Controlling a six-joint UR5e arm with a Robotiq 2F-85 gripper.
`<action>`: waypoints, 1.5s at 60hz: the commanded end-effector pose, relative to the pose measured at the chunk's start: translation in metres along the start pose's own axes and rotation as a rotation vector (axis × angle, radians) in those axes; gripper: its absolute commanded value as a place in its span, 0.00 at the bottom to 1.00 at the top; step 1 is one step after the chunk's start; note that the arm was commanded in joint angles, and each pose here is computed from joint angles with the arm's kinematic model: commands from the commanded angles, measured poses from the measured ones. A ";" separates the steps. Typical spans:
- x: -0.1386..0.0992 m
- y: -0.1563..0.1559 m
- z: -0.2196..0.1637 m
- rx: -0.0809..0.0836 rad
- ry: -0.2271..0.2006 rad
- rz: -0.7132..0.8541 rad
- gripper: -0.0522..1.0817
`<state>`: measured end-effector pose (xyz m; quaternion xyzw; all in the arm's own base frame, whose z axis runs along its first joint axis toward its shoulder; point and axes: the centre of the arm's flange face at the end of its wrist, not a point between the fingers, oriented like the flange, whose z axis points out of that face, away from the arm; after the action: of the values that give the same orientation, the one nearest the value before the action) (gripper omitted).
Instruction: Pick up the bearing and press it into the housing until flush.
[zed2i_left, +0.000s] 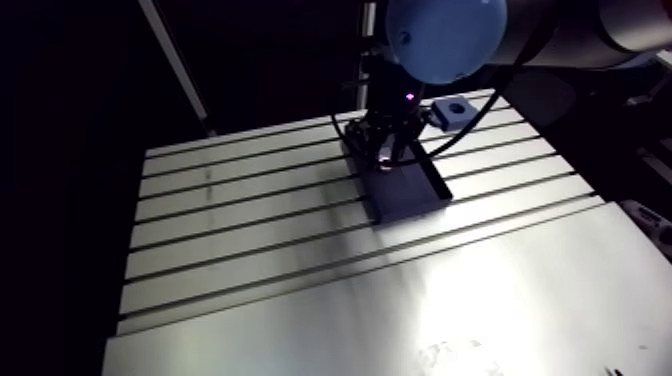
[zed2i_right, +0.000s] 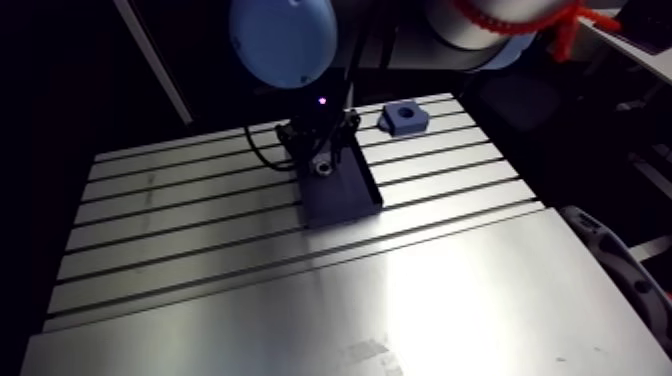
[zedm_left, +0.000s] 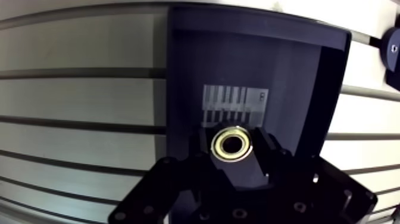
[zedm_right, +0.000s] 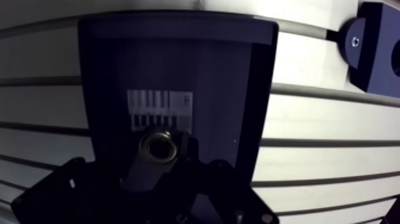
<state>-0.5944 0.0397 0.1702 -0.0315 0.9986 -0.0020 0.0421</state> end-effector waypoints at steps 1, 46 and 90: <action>0.000 0.000 0.002 0.002 -0.005 0.000 0.48; -0.001 0.000 -0.001 0.000 -0.004 -0.002 0.51; -0.003 0.001 -0.014 -0.004 0.007 -0.001 0.52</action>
<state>-0.5925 0.0403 0.1761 -0.0318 0.9986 -0.0015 0.0420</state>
